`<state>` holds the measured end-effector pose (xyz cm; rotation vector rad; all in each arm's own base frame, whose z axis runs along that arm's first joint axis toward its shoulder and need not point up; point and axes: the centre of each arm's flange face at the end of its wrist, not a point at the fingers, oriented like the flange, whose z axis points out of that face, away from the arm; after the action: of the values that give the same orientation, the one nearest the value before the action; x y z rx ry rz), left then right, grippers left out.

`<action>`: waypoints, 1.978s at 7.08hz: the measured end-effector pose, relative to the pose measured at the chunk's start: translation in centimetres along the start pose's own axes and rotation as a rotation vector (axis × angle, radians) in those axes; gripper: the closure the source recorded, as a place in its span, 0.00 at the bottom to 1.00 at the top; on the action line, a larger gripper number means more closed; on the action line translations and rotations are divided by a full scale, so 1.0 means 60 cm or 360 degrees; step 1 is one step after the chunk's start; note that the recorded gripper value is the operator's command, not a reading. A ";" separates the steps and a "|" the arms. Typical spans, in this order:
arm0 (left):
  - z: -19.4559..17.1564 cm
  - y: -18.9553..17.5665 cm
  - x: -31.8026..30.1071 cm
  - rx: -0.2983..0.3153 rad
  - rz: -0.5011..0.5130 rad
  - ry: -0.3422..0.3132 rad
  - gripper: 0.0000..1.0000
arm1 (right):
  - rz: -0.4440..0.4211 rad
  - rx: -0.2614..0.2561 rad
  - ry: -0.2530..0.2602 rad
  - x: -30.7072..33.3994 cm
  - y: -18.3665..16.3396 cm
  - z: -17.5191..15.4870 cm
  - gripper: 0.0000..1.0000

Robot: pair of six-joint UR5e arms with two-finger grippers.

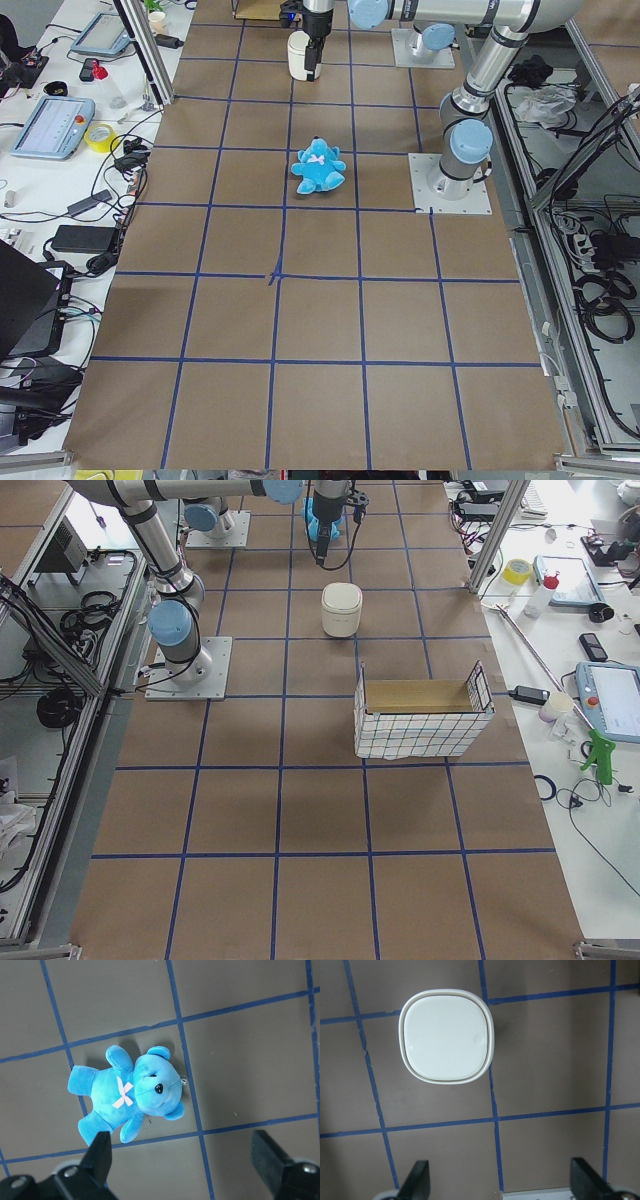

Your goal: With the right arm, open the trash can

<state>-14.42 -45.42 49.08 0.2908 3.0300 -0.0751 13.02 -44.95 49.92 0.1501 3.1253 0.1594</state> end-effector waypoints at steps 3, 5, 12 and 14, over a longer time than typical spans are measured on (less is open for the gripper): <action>0.000 0.000 0.000 0.0000 0.0000 0.0000 0.00 | 0.0002 -0.0003 0.0014 0.003 0.000 0.000 0.00; 0.000 0.000 0.000 0.0000 0.0000 0.0000 0.00 | 0.0003 -0.0005 0.0015 0.003 0.001 0.000 0.00; 0.000 0.000 0.000 0.0000 0.0000 0.0000 0.00 | 0.0001 -0.0003 0.0016 0.004 -0.002 0.002 0.00; 0.000 0.000 0.000 0.0000 0.0000 0.0000 0.00 | 0.0006 -0.0001 0.0014 0.004 -0.002 0.002 0.23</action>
<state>-14.42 -45.42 49.08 0.2909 3.0301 -0.0751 12.79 -45.03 49.79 0.1553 3.1341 0.1612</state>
